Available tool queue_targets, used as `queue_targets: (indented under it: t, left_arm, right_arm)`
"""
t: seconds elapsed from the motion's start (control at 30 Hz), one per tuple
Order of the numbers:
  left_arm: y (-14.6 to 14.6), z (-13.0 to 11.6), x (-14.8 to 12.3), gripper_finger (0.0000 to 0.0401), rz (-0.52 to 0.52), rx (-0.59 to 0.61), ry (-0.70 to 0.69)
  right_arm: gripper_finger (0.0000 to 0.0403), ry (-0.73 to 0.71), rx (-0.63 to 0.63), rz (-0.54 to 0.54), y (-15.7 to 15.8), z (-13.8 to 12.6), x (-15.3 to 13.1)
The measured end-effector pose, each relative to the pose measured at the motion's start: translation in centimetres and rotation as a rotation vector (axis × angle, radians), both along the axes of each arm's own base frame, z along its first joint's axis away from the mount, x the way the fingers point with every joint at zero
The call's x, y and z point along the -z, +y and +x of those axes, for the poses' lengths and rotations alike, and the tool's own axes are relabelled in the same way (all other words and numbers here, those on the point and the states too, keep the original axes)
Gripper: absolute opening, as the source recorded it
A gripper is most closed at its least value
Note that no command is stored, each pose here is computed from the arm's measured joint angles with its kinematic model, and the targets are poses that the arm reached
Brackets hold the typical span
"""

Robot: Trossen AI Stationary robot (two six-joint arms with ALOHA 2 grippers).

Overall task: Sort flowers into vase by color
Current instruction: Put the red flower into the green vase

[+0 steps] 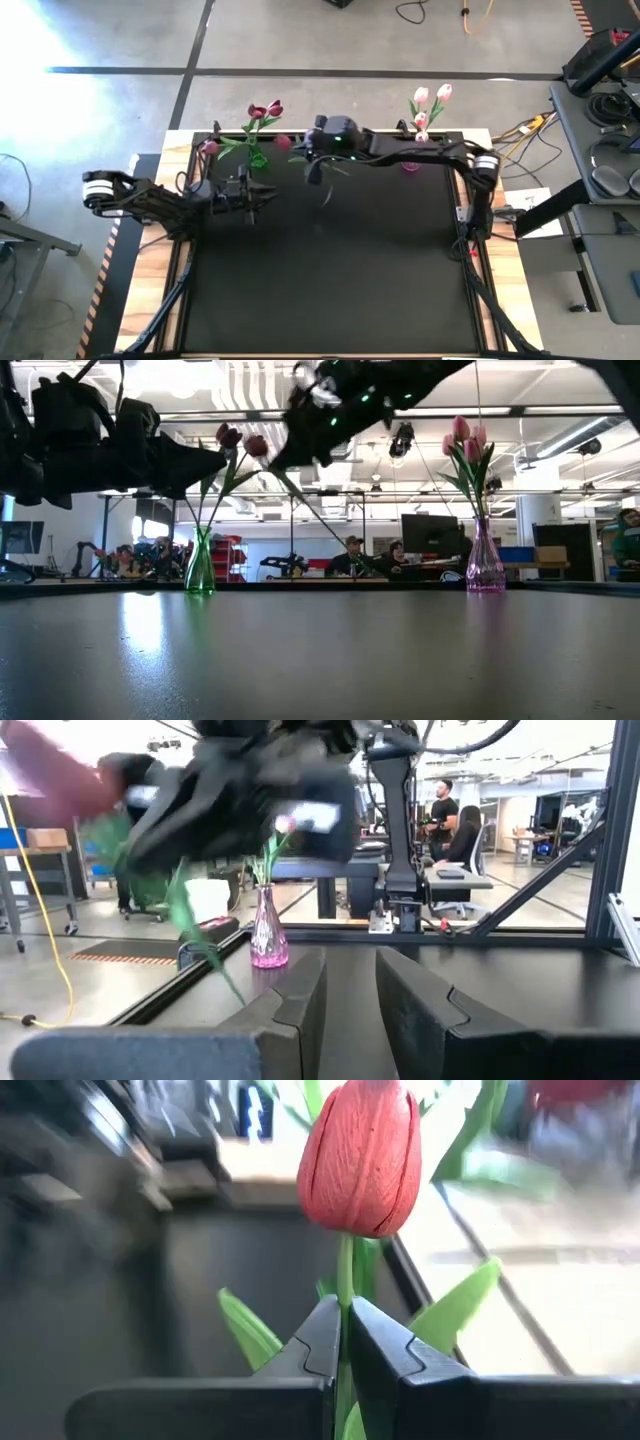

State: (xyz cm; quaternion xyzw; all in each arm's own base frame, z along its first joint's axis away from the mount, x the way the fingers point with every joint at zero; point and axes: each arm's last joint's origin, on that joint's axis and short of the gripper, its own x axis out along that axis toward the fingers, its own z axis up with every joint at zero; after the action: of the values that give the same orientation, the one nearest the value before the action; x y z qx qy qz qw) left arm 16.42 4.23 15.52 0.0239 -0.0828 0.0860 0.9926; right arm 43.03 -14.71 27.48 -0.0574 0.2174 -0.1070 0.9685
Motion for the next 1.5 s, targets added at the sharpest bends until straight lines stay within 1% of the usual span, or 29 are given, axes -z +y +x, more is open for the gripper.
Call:
queue_targets:
  t: [0.1, 0.2, 0.33, 0.4, 0.47, 0.63, 0.8, 0.97, 1.07, 1.23, 1.33, 1.43, 1.5]
  left_arm:
    - [0.1, -0.2, -0.1, 0.0075, 0.000, -0.009, 0.011]
    - [0.2, -0.4, -0.4, 0.0075, 0.004, -0.019, 0.019]
    - [0.1, -0.9, -0.7, 0.0075, 0.012, -0.025, 0.036]
    - [0.1, -1.1, -0.8, 0.0075, 0.007, -0.025, 0.057]
    - [0.0, -1.3, -0.8, 0.0075, 0.001, -0.025, 0.077]
    - [-0.2, -2.0, -1.2, 0.0075, 0.009, -0.027, 0.098]
    - [-0.4, -2.8, -1.4, 0.0075, 0.015, -0.027, 0.118]
    - [-0.6, -3.3, -1.1, 0.0075, 0.002, -0.023, 0.168]
    - [-0.8, -3.6, -1.1, 0.0075, 0.003, 0.011, 0.174]
    - [-0.9, -3.9, -1.0, 0.0075, -0.003, 0.024, 0.188]
    - [-0.9, -4.1, -0.8, 0.0075, -0.006, -0.014, 0.213]
    - [-0.8, -4.4, -0.7, 0.0075, -0.001, -0.053, 0.236]
    - [-0.9, -4.5, -0.6, 0.0075, 0.001, -0.057, 0.243]
  right_arm:
    - [0.0012, -0.137, -0.048, -0.022, 1.1, -1.2, -0.9]
    - [0.0012, -0.214, -0.063, -0.050, 1.9, -2.1, -1.2]
    - [0.0012, -0.349, -0.065, -0.077, 2.2, -2.5, -2.1]
    - [0.0012, -0.413, -0.091, -0.081, 2.2, -2.4, -2.2]
    - [0.0012, -0.460, -0.112, -0.074, 2.3, -2.0, -1.9]
    - [0.0012, -0.562, -0.117, -0.094, 2.0, -1.2, -1.3]
    - [0.0012, -0.695, -0.120, -0.100, 1.7, -0.2, -1.6]
    - [0.0012, -0.768, -0.147, -0.075, 1.4, 1.0, -2.1]
    - [0.0012, -0.801, -0.172, -0.064, 1.1, 2.0, -2.4]
    - [0.0012, -0.882, -0.187, -0.090, 0.7, 3.8, -3.1]
    - [0.0012, -0.914, -0.207, -0.134, 0.5, 4.7, -3.2]
    - [0.0012, -0.946, -0.260, -0.152, 0.3, 5.7, -3.1]
    - [0.0012, -0.967, -0.278, -0.166, 0.2, 6.2, -3.1]
